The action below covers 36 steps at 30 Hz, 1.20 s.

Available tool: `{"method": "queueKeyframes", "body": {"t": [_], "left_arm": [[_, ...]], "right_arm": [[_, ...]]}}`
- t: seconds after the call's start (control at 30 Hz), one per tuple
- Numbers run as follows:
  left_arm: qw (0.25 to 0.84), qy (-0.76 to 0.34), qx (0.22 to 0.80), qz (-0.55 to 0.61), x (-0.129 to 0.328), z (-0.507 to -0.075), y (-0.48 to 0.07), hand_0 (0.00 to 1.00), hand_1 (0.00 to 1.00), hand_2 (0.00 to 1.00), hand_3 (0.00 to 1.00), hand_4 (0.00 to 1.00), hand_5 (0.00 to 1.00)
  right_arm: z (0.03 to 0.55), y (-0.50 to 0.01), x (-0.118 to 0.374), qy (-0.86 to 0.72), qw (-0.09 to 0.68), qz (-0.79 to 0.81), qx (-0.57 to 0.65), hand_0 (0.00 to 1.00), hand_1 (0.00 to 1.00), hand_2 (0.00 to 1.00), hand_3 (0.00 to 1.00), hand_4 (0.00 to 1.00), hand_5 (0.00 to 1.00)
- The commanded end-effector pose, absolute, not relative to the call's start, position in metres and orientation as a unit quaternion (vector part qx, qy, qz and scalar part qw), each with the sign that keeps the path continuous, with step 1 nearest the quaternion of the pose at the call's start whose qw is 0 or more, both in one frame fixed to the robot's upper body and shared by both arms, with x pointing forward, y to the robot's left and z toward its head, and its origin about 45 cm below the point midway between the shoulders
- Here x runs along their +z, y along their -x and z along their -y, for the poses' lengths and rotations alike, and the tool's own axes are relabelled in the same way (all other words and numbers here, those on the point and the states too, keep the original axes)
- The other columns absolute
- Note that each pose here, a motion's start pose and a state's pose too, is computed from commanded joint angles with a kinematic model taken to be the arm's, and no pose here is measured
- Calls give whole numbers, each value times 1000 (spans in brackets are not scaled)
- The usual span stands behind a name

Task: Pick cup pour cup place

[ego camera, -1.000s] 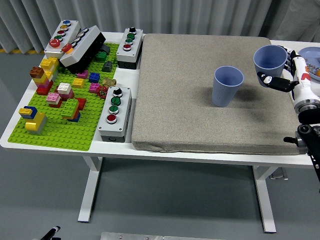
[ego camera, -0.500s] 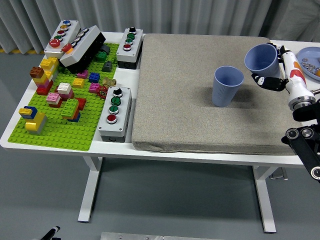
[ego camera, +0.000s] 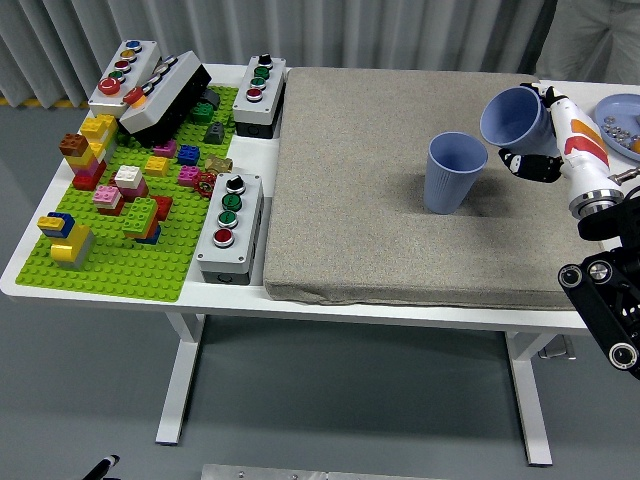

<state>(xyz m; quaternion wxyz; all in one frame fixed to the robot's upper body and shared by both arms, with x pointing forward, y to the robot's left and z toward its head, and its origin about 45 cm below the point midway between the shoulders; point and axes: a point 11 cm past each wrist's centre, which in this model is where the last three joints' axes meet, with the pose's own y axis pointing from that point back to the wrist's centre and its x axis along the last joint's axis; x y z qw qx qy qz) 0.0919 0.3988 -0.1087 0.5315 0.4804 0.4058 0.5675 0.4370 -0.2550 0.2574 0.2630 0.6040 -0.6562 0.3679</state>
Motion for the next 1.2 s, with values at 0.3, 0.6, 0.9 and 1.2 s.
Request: {"method": "queueKeyframes", "body": {"t": [0.3, 0.6, 0.9, 1.2], "left_arm": [[532, -479, 569, -405, -108, -399, -94, 867, 833, 899, 796, 650, 998], [532, -478, 570, -404, -108, -399, -95, 868, 832, 899, 796, 649, 998], [532, -477, 571, -403, -108, -399, -96, 868, 833, 899, 797, 649, 998], [532, -478, 571, -403, -108, -400, -96, 868, 833, 898, 797, 650, 998]], "right_arm": [[253, -437, 266, -580, 288, 641, 413, 810, 677, 589, 687, 764, 112], [244, -434, 273, -572, 292, 629, 438, 810, 678, 590, 686, 763, 111], [238, -434, 275, -574, 291, 623, 445, 810, 678, 590, 684, 764, 112], [235, -434, 272, -575, 297, 616, 450, 810, 679, 590, 682, 763, 113]]}}
